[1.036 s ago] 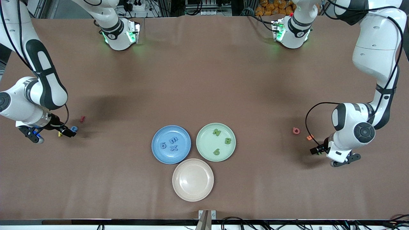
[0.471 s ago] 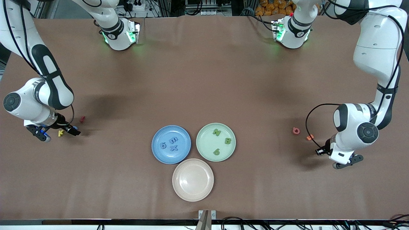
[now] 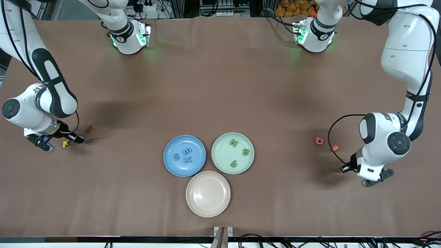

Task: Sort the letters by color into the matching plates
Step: 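Reach the right gripper to blue c while the left gripper grasps green u, then grasp the blue c with the right gripper while the left gripper carries u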

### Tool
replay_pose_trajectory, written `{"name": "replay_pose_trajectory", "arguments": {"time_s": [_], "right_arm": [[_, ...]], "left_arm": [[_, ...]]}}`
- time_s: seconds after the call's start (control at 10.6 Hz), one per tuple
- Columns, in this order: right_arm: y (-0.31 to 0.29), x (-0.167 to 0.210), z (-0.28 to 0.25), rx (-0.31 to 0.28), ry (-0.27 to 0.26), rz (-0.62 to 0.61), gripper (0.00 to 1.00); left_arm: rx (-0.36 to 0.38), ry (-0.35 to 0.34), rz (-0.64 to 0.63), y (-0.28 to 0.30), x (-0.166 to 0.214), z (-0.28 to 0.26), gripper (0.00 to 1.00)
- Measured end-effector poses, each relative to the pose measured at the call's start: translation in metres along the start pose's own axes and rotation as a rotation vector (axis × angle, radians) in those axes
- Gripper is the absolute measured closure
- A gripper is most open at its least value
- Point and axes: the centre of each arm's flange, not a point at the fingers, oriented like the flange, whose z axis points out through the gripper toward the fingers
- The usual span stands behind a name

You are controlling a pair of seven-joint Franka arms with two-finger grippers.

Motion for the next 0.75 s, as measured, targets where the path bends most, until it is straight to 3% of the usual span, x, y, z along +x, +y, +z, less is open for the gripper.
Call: {"name": "replay_pose_trajectory", "arguments": {"time_s": [0.47,0.57,0.75], "right_arm": [[0.003,-0.001,0.005,-0.001,0.007,-0.005,0.48],[0.003,0.000,0.004,0.000,0.013,-0.007,0.57],[0.002,0.000,0.003,0.001,0.015,-0.008,0.65]], "left_arm": [[-0.179,-0.031,-0.290,0.121,-0.046,-0.063,0.73],[-0.196,-0.045,-0.306,0.147,-0.063,-0.070,0.73],[-0.208,-0.063,-0.321,0.192,-0.099,-0.078,0.73]]}}
